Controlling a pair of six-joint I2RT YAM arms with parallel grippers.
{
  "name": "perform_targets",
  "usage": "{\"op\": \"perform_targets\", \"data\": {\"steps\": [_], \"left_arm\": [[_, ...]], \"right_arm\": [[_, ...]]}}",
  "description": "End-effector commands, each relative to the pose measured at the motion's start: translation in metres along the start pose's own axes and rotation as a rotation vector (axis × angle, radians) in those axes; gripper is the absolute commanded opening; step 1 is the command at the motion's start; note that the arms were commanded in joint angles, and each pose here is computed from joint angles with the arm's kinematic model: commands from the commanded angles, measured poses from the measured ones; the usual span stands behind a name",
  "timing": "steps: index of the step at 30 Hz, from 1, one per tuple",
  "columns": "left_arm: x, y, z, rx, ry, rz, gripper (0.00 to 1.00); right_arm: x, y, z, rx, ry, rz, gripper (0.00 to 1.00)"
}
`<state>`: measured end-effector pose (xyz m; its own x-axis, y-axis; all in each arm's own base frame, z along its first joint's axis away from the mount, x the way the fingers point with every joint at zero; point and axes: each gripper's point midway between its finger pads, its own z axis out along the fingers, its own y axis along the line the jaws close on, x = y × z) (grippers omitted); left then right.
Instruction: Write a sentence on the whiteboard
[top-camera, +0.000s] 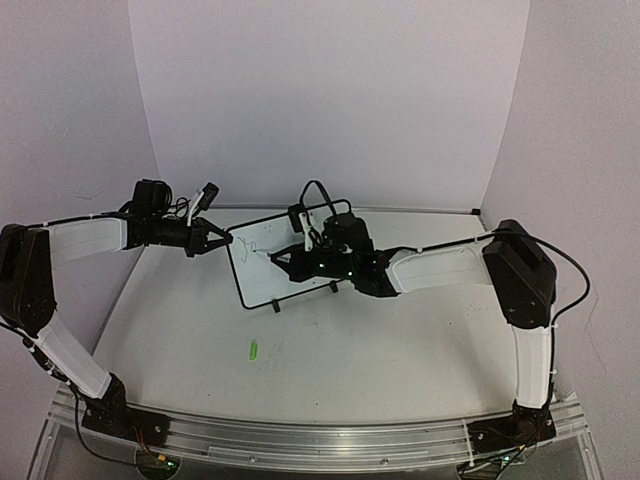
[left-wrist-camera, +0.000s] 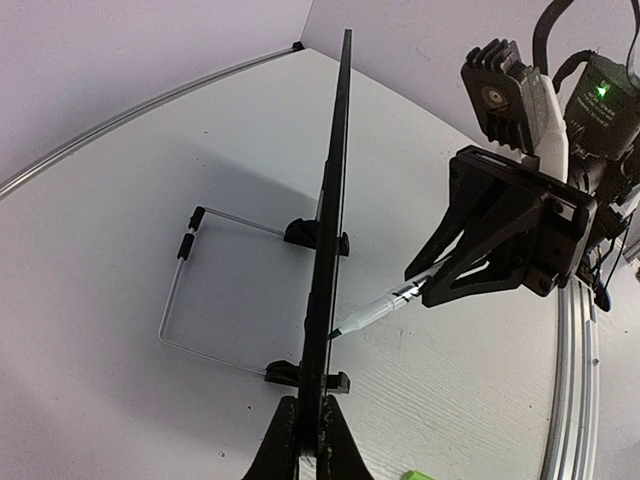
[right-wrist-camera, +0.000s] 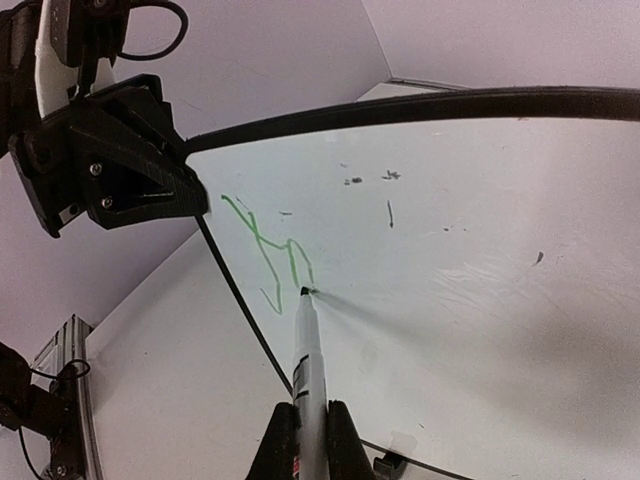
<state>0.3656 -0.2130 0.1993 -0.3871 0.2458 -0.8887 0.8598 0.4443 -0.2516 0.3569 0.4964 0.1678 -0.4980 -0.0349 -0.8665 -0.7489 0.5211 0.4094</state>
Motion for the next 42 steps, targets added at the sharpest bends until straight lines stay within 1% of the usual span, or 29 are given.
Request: {"op": "perform_targets", "data": {"steps": [1, 11, 16, 22, 42], "left_arm": [[0.008, 0.011, 0.001, -0.041, 0.047, -0.008, 0.0], [0.008, 0.011, 0.001, -0.043, 0.049, -0.009, 0.0], [0.008, 0.01, 0.001, -0.043, 0.05, -0.009, 0.0], [0.008, 0.01, 0.001, -0.043, 0.049, -0.008, 0.0], [0.009, 0.012, 0.003, -0.043, 0.056, -0.012, 0.0]], "right_arm": [[-0.038, 0.0, -0.016, 0.047, -0.095, -0.027, 0.0], [-0.038, 0.002, -0.017, 0.033, -0.091, -0.028, 0.0], [-0.043, 0.018, -0.028, -0.034, -0.096, -0.026, 0.0], [-0.052, 0.022, -0.04, -0.034, -0.128, -0.02, 0.0], [-0.043, 0.012, -0.008, -0.022, -0.098, -0.011, 0.0]]}}
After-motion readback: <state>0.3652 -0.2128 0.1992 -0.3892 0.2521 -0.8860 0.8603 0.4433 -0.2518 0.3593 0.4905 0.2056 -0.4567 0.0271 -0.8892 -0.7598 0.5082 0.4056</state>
